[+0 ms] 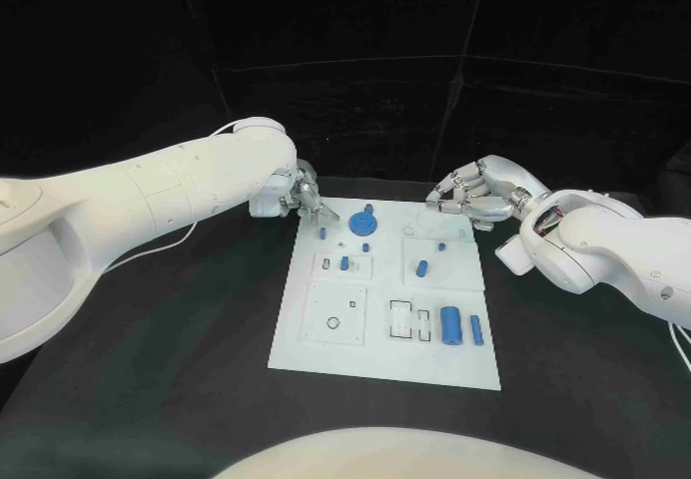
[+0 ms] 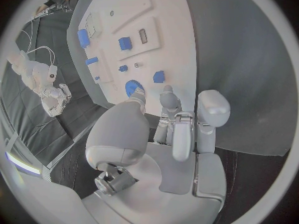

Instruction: Assemble the parts on the task board

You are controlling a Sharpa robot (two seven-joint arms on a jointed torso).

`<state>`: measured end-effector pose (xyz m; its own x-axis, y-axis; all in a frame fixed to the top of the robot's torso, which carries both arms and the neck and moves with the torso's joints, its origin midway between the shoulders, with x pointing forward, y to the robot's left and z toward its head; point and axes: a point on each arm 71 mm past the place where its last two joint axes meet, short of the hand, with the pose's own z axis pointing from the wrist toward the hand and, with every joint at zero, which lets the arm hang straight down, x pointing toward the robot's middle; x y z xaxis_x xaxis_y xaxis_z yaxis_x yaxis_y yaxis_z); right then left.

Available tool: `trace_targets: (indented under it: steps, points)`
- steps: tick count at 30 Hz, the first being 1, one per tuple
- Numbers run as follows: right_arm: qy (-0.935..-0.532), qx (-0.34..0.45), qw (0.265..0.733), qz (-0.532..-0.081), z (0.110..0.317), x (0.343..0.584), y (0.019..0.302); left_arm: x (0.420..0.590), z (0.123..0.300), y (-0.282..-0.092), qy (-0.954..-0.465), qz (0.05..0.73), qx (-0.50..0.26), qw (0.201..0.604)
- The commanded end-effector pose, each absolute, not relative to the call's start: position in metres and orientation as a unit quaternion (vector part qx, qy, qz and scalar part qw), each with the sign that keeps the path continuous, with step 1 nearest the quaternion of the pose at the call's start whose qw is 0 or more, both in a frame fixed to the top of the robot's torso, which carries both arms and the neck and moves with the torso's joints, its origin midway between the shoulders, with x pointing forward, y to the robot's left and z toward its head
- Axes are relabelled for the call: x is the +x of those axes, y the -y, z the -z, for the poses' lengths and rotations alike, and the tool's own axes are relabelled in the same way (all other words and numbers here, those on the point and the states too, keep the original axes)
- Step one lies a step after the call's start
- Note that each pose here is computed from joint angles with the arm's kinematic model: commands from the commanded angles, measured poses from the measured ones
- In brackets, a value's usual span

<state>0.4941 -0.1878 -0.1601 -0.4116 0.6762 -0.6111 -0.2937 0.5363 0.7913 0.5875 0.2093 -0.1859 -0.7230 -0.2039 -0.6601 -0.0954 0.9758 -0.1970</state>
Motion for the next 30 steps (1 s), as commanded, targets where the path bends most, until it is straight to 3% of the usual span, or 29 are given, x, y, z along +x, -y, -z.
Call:
trace_targets:
  steps: [1, 30]
  points:
    - [-0.701, 0.132, 0.524, -0.465, 0.1587, 0.4941, 0.1864, 0.5872, 0.1873, -0.2087, -0.93, 0.069, -0.07, 0.353]
    - [-0.701, 0.132, 0.524, -0.466, 0.1588, 0.4942, 0.1856, 0.5851, 0.1961, -0.2033, -0.938, 0.064, -0.062, 0.335]
